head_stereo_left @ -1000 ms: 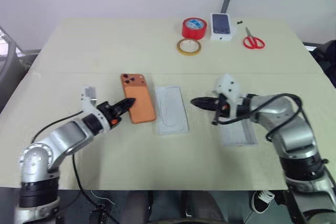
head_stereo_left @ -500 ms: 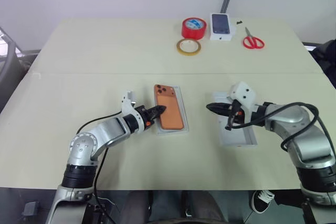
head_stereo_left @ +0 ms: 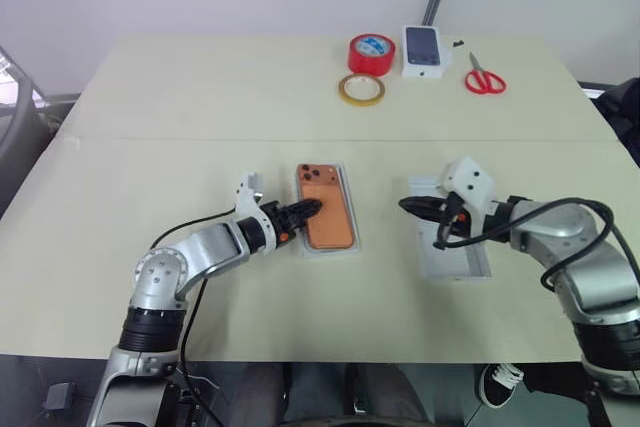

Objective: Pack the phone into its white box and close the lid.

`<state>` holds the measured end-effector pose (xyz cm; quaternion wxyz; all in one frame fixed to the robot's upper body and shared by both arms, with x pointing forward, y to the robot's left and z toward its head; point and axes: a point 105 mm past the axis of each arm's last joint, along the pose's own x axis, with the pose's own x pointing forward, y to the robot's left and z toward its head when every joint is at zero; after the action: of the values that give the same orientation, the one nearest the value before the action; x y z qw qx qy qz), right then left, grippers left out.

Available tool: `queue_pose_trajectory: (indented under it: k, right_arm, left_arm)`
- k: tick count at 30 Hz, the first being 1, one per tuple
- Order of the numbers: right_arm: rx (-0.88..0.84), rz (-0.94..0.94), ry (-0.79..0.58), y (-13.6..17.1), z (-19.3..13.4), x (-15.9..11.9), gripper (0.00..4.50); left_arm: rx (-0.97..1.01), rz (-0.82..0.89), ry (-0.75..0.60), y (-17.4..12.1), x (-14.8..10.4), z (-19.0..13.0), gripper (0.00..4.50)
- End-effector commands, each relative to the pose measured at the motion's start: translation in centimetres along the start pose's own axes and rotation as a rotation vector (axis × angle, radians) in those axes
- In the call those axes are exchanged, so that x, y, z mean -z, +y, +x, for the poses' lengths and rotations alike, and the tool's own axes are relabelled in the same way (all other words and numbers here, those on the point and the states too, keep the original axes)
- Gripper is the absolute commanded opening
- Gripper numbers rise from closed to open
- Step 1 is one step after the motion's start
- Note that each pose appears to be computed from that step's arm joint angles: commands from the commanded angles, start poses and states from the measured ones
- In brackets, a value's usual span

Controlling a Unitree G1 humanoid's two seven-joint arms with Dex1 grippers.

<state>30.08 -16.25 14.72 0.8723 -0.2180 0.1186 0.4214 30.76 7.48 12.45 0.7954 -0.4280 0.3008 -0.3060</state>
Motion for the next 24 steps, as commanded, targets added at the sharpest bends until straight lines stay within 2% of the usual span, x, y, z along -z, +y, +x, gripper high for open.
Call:
queue_pose_trajectory:
  k: [1,10,13,15,19,20,24]
  right_arm:
    - [0.004,-0.055,-0.025,0.1,-0.4,-1.1,0.00]
    - [-0.009,-0.136,0.031,0.3,0.6,-1.3,0.00]
    - [-0.003,-0.152,0.058,0.3,1.8,-1.4,0.00]
    - [0.013,-0.166,0.109,0.1,2.8,-1.0,0.00]
    - [0.023,-0.203,0.160,0.2,4.8,-0.7,0.00]
    - [0.023,-0.203,0.157,0.4,5.3,-0.9,0.00]
    - [0.053,-0.230,0.171,0.7,7.8,-1.3,0.00]
  left_arm:
    - [0.021,0.055,-0.048,-0.9,-1.6,-1.8,4.26]
    - [-0.119,0.388,-0.089,-0.7,-4.5,-6.4,4.26]
    - [-0.280,0.628,-0.065,1.0,-5.2,-7.1,3.36]
    - [-0.318,0.742,-0.031,1.5,-5.0,-6.9,2.39]
    - [-0.345,0.856,0.020,2.3,-4.5,-5.7,0.25]
    - [-0.349,0.884,0.036,2.5,-4.3,-5.3,0.02]
    - [-0.345,0.923,0.095,2.9,-3.5,-2.8,0.02]
